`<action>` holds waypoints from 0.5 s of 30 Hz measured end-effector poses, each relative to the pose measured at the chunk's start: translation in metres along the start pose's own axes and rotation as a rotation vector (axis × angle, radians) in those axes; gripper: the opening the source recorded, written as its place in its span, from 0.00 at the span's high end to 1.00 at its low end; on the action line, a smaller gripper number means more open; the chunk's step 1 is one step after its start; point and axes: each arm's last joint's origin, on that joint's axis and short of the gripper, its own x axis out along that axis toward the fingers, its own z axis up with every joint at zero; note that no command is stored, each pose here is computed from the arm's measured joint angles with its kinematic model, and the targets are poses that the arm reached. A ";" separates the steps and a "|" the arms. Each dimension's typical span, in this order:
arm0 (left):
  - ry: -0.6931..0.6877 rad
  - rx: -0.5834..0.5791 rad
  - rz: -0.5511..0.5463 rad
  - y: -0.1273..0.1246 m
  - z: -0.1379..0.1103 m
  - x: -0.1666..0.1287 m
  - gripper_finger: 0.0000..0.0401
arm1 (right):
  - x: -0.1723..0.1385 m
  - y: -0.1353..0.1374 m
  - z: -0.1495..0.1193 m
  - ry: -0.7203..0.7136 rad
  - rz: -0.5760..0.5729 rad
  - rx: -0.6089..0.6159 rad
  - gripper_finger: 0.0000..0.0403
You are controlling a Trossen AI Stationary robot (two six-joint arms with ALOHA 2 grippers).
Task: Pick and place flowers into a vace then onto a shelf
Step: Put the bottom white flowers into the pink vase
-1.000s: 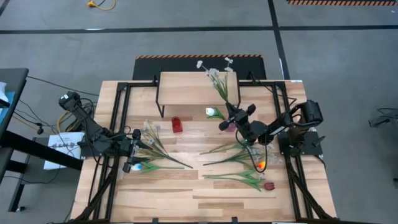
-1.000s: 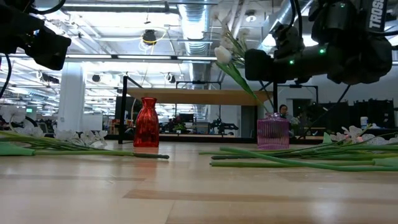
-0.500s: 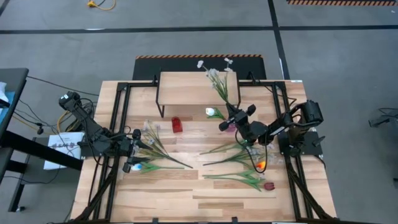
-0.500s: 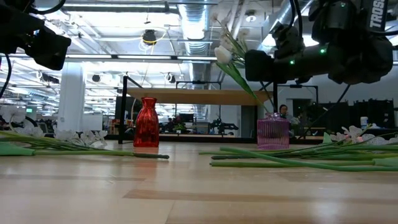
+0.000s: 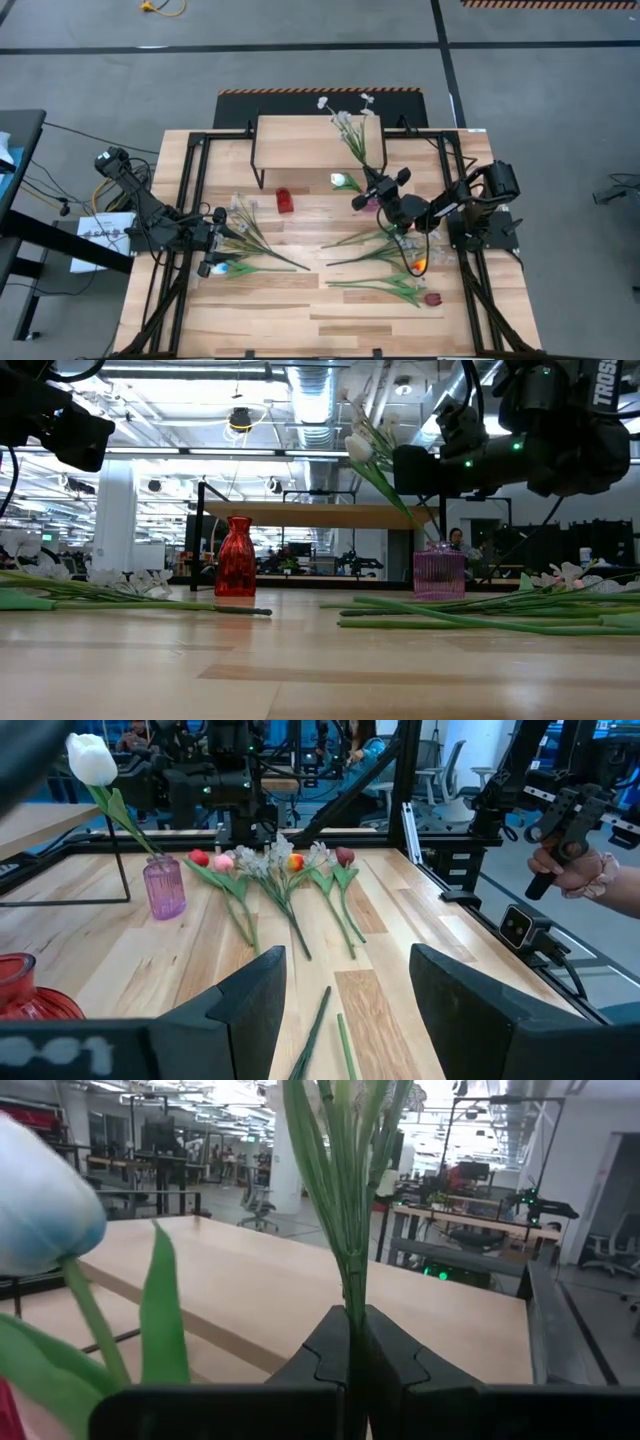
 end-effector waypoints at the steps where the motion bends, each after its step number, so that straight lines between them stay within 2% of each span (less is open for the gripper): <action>1: 0.000 0.000 0.000 0.000 0.000 0.000 0.49 | 0.000 0.000 0.000 0.000 0.000 0.000 0.99; 15: 0.000 0.001 0.000 0.000 0.000 0.000 0.49 | 0.000 0.000 0.000 0.001 -0.003 0.000 0.98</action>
